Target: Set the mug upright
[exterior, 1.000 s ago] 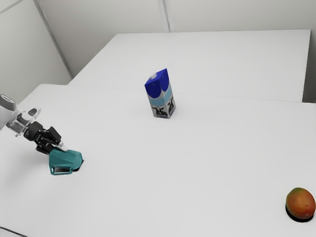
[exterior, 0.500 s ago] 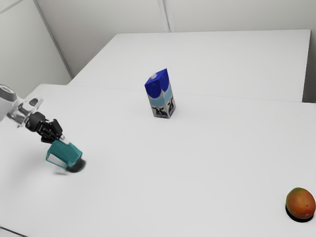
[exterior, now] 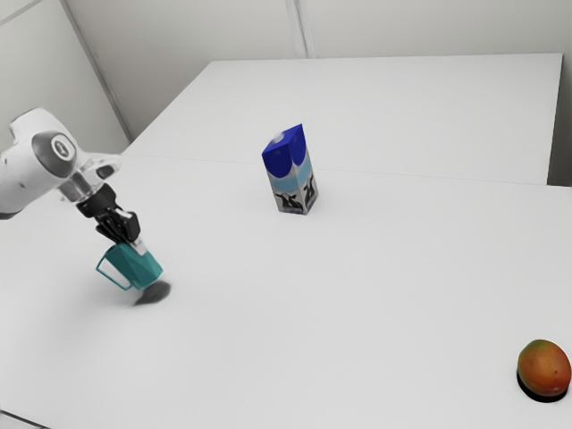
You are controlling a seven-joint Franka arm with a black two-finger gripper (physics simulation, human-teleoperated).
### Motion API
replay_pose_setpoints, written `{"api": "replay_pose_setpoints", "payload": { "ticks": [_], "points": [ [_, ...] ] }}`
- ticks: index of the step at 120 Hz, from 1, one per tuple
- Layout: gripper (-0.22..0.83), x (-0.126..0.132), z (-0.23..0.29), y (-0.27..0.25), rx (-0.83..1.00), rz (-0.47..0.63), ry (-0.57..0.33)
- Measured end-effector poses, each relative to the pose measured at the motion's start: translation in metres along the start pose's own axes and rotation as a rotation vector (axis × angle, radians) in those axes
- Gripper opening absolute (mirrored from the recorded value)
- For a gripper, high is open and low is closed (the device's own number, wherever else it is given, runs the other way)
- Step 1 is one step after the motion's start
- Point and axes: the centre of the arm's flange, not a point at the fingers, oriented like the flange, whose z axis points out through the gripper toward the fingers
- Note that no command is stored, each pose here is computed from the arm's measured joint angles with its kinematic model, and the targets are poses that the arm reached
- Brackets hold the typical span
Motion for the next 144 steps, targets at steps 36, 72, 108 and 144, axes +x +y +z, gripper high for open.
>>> {"api": "replay_pose_setpoints", "payload": {
  "ticks": [36, 72, 108, 144],
  "points": [
    [-0.17, 0.017, 0.01, 0.032, 0.204, 0.092, -0.004],
    [-0.17, 0.016, 0.027, 0.052, 0.302, 0.095, -0.038],
    [-0.17, 0.033, 0.044, 0.088, 0.403, 0.169, -0.053],
    [-0.17, 0.036, 0.047, 0.087, 0.444, 0.159, -0.013]
  ]
}}
